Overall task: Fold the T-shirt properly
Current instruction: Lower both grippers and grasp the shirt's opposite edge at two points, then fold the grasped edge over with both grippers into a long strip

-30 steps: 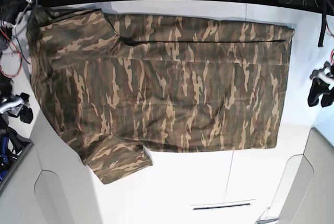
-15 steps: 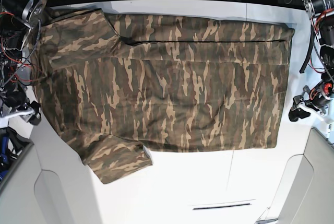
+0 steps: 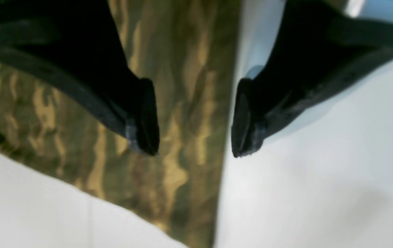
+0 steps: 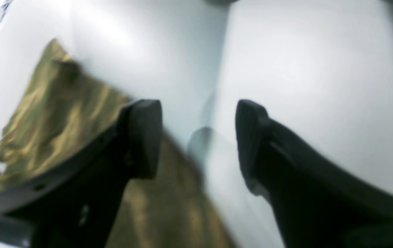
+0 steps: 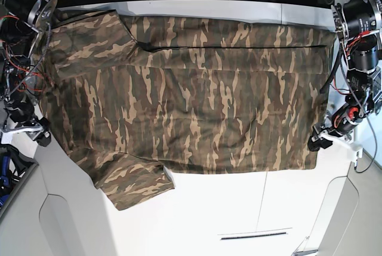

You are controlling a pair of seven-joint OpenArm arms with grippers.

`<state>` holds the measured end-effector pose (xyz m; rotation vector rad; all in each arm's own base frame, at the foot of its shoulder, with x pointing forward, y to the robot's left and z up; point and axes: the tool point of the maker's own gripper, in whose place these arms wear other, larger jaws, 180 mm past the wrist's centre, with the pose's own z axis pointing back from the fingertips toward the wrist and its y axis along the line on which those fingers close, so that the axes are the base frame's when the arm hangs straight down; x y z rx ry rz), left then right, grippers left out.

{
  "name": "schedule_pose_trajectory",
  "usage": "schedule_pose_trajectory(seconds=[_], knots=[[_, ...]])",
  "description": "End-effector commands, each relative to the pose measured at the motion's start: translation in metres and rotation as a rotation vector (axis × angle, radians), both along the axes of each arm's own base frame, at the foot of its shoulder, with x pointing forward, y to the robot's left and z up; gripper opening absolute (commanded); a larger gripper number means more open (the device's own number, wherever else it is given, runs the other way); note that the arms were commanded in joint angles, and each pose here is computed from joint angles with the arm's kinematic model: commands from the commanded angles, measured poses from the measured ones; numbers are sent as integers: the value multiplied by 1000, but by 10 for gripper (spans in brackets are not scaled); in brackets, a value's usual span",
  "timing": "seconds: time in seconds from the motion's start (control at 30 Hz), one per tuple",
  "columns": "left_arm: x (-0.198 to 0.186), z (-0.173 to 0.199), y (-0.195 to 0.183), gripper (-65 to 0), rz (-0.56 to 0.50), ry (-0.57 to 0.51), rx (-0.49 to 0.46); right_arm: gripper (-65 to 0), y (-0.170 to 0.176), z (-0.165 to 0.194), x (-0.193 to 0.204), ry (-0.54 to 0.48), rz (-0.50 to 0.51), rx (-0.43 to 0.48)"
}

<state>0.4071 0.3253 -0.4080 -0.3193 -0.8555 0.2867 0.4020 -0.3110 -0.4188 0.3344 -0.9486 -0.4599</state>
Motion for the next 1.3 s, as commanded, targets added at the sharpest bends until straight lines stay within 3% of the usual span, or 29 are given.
schedule_pose_trajectory(seconds=[0.0,0.37,0.5,0.63,0.7,0.87,1.07,1.27], knots=[[7,9,2,-278,-12,-12,18,-309,4,5,5,-2,21,6],[8,8,-3,-302,-15,-15,7,-316,62,-6,14,26,188,-5],[8,8,-3,-467,-15,-14,9,-443,72,-7,16,35,230,-21],[8,9,-1,-590,-13,-15,10,-650,76,-4,16,17,259,-17],[8,9,0,-650,-16,-11,11,-650,79,-2,16,7,278,-16],[15,19,-3,-650,-48,9,9,-650,75,2,18,-1,278,-29],[24,62,-3,-650,-136,-76,-49,-650,79,19,20,11,336,-70],[12,82,4,-650,-202,-22,-59,-650,84,42,17,49,419,-96]])
